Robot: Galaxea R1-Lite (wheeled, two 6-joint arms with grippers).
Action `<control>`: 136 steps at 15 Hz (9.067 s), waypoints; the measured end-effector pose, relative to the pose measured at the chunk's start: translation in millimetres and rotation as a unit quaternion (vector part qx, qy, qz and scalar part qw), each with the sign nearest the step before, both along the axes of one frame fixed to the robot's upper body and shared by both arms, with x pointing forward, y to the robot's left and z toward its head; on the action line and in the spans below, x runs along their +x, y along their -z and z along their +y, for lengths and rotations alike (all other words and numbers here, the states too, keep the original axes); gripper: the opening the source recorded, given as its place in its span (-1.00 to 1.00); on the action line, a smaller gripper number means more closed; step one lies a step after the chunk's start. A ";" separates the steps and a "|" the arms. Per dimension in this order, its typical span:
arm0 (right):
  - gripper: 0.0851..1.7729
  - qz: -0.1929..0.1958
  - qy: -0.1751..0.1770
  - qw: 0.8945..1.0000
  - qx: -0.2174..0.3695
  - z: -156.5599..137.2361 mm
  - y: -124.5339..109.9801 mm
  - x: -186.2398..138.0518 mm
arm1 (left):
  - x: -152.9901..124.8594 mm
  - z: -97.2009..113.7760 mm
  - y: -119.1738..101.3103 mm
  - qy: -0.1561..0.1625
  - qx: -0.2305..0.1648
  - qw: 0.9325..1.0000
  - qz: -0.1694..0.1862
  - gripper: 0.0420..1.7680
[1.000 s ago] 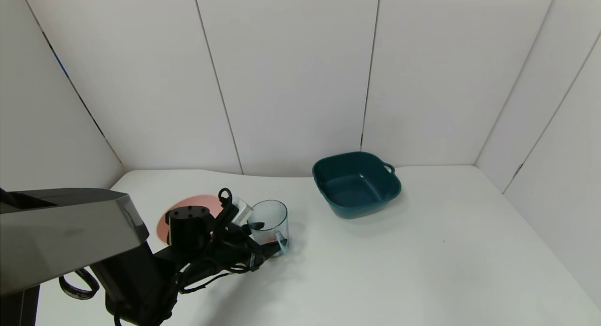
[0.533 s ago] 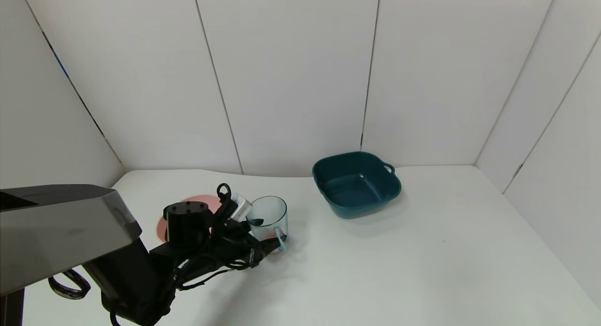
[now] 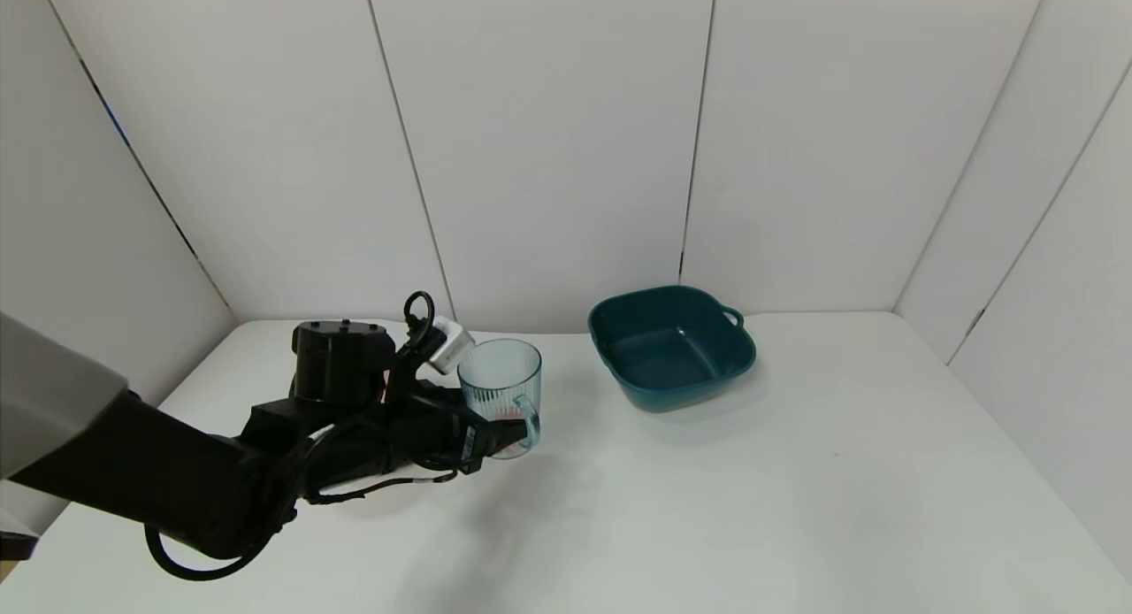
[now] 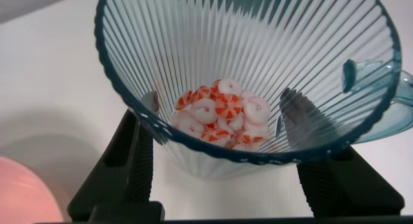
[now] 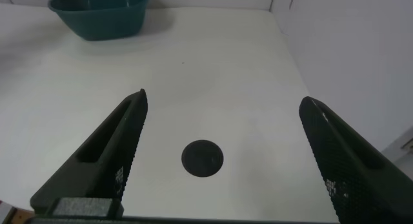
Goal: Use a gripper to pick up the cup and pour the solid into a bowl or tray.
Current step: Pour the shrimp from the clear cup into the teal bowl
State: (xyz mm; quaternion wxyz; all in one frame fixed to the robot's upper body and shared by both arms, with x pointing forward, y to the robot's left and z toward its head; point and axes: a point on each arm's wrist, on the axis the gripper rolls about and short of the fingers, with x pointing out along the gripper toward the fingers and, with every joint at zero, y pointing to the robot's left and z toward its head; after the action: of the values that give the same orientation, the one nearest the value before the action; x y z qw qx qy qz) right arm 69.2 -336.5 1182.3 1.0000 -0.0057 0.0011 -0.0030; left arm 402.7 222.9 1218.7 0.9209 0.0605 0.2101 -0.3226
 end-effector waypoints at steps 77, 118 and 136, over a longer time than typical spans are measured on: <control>0.93 0.003 0.001 1.000 0.000 0.0 0.6 0.0 | 100.2 -216.2 -30.0 -0.086 0.706 0.640 -0.290 0.40; 0.93 -0.001 0.003 1.000 0.005 -0.1 -0.2 0.0 | 73.1 -219.8 -44.2 -0.117 0.762 0.571 -0.280 0.40; 0.93 -0.001 0.003 1.000 0.005 -0.1 -0.2 0.0 | 27.7 -190.3 -64.9 -0.153 0.675 0.664 -0.283 0.40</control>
State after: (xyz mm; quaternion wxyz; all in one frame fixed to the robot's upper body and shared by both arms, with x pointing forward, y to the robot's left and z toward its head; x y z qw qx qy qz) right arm 69.2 -336.6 1182.5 1.0000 -0.0006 0.0002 -0.0061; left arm 430.4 32.6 1283.6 0.6795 0.7209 0.1063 0.0851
